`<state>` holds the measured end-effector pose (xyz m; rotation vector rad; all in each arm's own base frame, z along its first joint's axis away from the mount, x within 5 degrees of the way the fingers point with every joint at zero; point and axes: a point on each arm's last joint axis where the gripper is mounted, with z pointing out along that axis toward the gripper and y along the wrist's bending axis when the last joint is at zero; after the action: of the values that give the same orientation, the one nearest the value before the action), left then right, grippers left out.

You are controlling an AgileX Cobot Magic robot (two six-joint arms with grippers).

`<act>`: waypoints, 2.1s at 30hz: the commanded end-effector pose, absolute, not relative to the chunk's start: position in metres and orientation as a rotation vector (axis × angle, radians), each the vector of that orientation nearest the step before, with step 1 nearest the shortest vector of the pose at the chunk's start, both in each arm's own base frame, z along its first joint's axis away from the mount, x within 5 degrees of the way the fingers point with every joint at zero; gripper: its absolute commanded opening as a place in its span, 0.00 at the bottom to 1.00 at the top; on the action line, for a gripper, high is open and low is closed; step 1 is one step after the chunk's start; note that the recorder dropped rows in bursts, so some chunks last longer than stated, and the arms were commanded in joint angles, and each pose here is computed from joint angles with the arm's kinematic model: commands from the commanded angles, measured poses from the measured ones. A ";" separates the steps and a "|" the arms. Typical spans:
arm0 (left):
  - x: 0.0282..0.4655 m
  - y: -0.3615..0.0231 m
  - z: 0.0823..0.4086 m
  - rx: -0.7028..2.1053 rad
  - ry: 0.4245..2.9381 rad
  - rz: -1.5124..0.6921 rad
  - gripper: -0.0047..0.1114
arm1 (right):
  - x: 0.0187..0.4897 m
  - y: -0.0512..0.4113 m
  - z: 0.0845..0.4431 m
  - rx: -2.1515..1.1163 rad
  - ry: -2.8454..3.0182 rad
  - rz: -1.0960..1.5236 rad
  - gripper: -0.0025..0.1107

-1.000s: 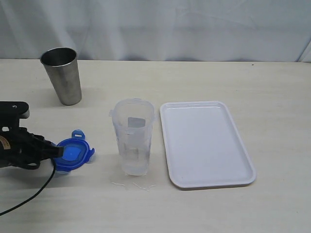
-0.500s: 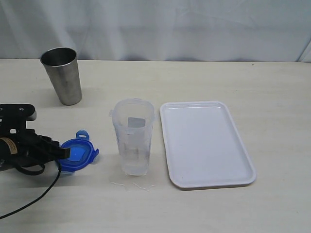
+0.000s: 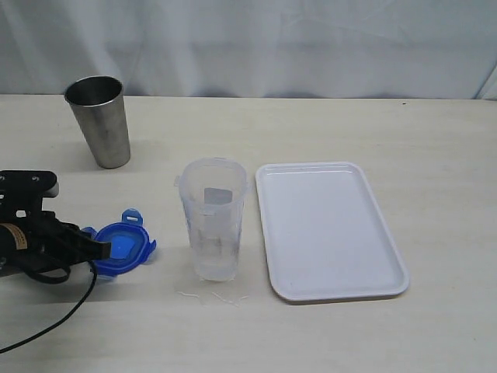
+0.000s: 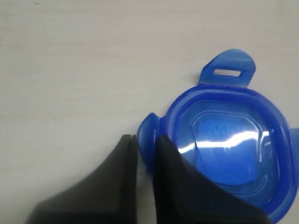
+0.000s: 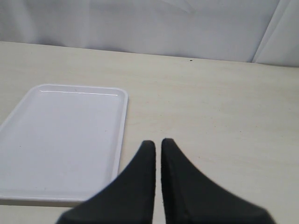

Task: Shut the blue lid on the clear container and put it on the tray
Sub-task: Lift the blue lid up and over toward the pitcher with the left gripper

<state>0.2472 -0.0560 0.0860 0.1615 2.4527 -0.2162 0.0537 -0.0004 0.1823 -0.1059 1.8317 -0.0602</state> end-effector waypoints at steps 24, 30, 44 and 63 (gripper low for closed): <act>0.241 -0.073 0.177 0.356 2.043 -0.291 0.04 | 0.053 0.000 0.182 -0.098 1.826 -0.055 0.06; 0.237 -0.090 0.203 0.413 1.812 -0.389 0.04 | 0.053 0.000 0.182 -0.098 1.826 -0.055 0.06; 0.240 -0.097 0.233 0.593 1.442 -0.280 0.04 | 0.053 0.000 0.182 -0.098 1.826 -0.055 0.06; 0.268 -0.143 0.281 1.070 1.286 0.146 0.04 | 0.053 0.000 0.182 -0.098 1.826 -0.055 0.06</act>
<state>0.2700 -0.1366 0.2778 0.9825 1.3295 0.0635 0.0537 -0.0004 0.1823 -0.1059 1.8317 -0.0602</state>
